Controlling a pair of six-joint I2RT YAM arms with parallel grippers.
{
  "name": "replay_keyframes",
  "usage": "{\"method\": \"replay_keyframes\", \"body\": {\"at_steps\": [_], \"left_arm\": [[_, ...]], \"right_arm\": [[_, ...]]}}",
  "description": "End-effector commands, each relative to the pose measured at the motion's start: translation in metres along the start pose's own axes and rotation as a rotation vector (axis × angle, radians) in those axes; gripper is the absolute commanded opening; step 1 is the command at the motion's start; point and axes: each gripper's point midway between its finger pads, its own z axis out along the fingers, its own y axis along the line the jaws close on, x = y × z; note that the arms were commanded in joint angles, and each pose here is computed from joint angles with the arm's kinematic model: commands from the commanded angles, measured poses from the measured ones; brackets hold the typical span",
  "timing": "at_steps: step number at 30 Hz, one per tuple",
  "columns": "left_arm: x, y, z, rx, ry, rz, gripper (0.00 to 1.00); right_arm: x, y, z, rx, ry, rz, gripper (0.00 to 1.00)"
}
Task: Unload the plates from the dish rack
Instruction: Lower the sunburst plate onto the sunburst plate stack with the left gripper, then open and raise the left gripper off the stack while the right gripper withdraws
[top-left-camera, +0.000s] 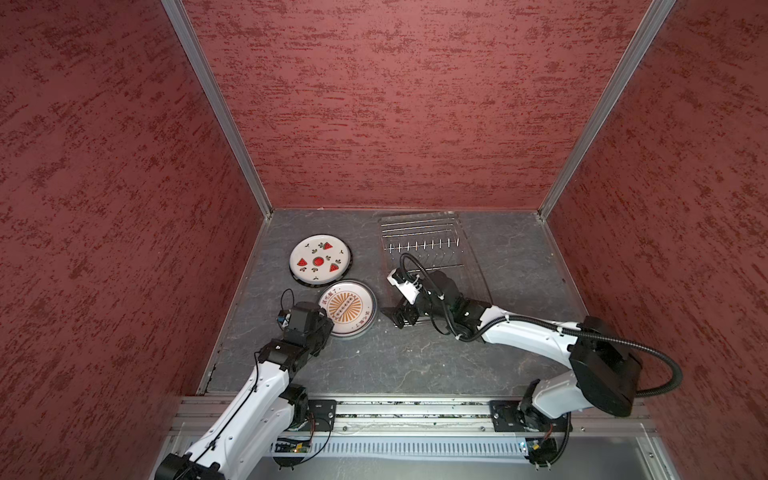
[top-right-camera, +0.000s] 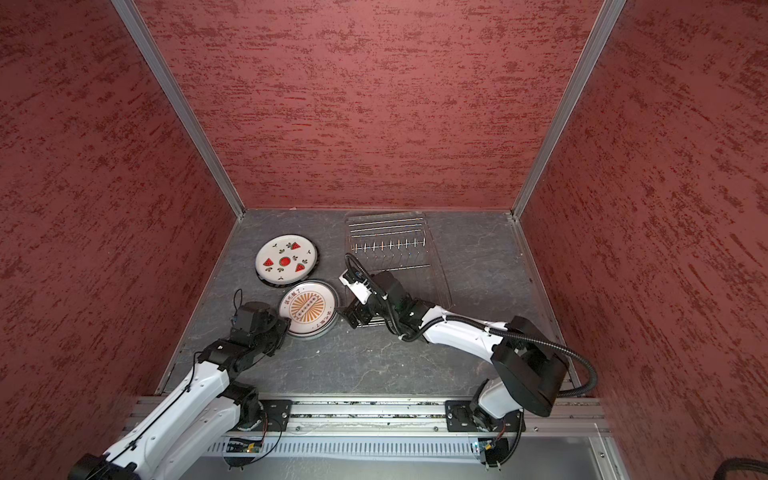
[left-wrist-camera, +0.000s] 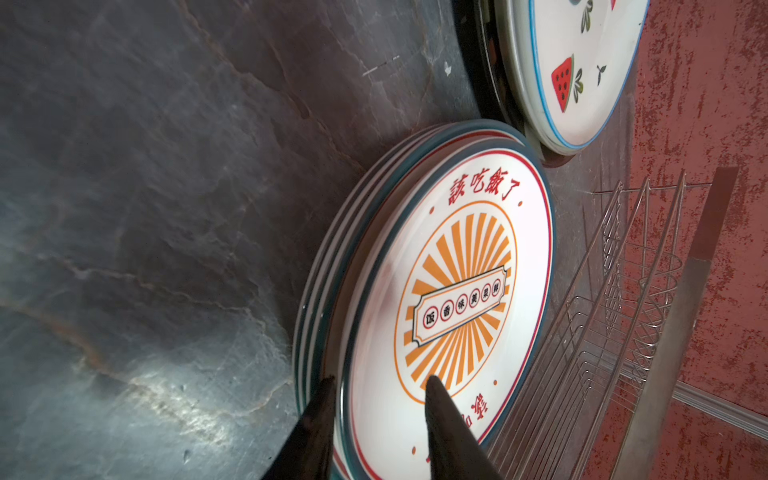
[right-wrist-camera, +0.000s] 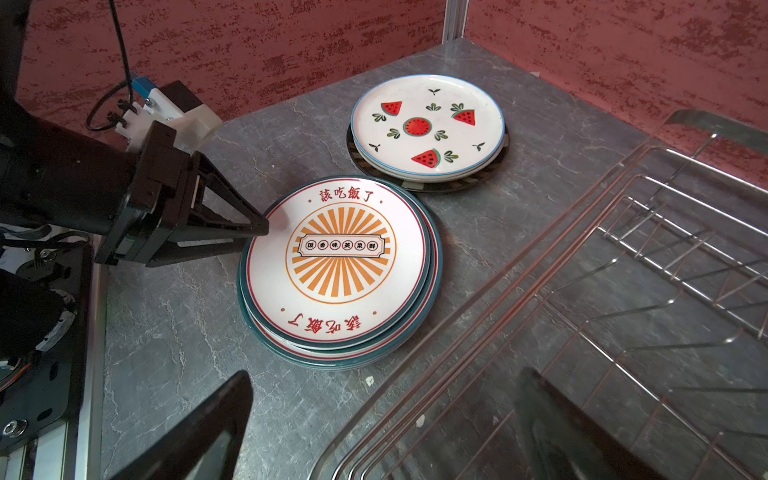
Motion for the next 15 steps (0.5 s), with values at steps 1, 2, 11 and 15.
{"method": "replay_keyframes", "body": {"at_steps": [1,2,11,15], "left_arm": [[-0.004,-0.015,-0.003,0.05,-0.019,-0.01,0.37],[-0.003,-0.016,-0.002,0.057,-0.011,-0.009,0.37],[-0.001,-0.015,0.001,0.049,-0.002,-0.001,0.38],[-0.003,-0.013,-0.001,0.044,-0.008,-0.004,0.38]], "right_arm": [[-0.006,0.0,-0.003,0.016,-0.032,-0.022,0.99],[-0.005,0.0,-0.002,0.016,-0.03,-0.022,0.99],[-0.005,-0.005,-0.007,0.045,-0.042,-0.023,0.99],[-0.012,-0.007,-0.014,0.064,-0.082,-0.012,0.99]]}}
